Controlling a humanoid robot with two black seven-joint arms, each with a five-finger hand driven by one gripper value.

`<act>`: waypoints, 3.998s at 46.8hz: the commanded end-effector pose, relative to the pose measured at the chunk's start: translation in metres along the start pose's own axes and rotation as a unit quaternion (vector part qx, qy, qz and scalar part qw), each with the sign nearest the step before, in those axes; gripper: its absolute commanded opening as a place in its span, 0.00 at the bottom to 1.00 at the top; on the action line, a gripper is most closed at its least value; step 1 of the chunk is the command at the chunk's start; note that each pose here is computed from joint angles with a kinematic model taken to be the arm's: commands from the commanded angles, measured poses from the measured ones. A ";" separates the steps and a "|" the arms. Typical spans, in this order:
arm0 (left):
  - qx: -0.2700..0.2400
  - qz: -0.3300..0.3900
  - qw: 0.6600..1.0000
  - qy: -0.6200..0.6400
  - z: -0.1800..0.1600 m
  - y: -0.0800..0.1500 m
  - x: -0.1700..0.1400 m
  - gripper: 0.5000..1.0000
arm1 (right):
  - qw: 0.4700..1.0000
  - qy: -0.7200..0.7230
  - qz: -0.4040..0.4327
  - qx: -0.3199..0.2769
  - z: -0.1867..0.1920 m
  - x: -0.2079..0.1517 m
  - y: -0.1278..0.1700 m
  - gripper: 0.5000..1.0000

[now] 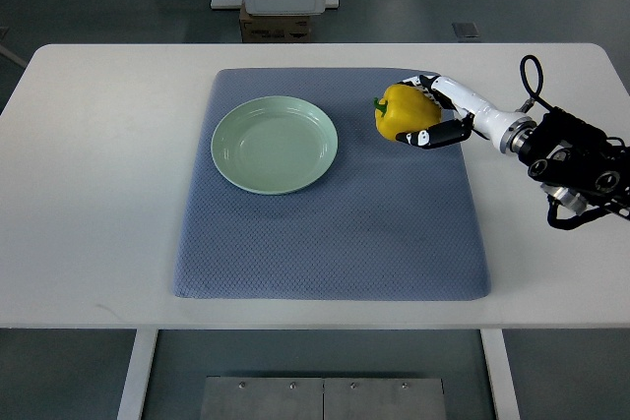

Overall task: Place yellow pepper on plate with right hand
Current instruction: 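Lift the yellow pepper up and away from the mat with the right hand, then carry the pepper over the green plate and lower it onto the plate, then open the right hand fingers to release the pepper on the plate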

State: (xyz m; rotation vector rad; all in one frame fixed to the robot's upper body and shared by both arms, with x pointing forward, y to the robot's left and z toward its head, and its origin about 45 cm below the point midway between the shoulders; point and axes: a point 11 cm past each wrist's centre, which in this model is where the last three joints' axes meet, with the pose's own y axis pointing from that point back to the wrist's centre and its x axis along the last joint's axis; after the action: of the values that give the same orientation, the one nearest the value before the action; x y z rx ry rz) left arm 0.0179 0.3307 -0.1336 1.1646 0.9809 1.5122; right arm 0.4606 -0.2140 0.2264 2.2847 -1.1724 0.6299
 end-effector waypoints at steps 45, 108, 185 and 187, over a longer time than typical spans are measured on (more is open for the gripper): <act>0.000 0.000 1.000 0.000 0.000 0.000 0.000 1.00 | 0.990 0.034 -0.065 0.117 -0.148 -0.031 -0.071 0.00; 0.000 0.001 1.000 0.000 0.000 0.000 0.000 1.00 | 0.991 -0.022 -0.118 0.063 -0.086 -0.081 -0.073 0.00; 0.000 0.000 1.000 0.000 0.000 0.000 0.000 1.00 | 0.987 -0.053 -0.142 0.056 -0.093 -0.105 -0.070 0.00; 0.000 0.000 1.000 0.000 0.000 0.000 0.000 1.00 | 0.987 -0.054 -0.141 0.057 -0.094 -0.105 -0.070 0.00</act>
State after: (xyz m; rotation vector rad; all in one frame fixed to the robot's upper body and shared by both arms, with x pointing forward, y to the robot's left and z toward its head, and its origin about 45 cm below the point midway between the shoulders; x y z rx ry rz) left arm 0.0179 0.3306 -0.1336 1.1647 0.9810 1.5122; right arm 0.4469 -0.0578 0.2204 2.5460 -0.8494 0.4805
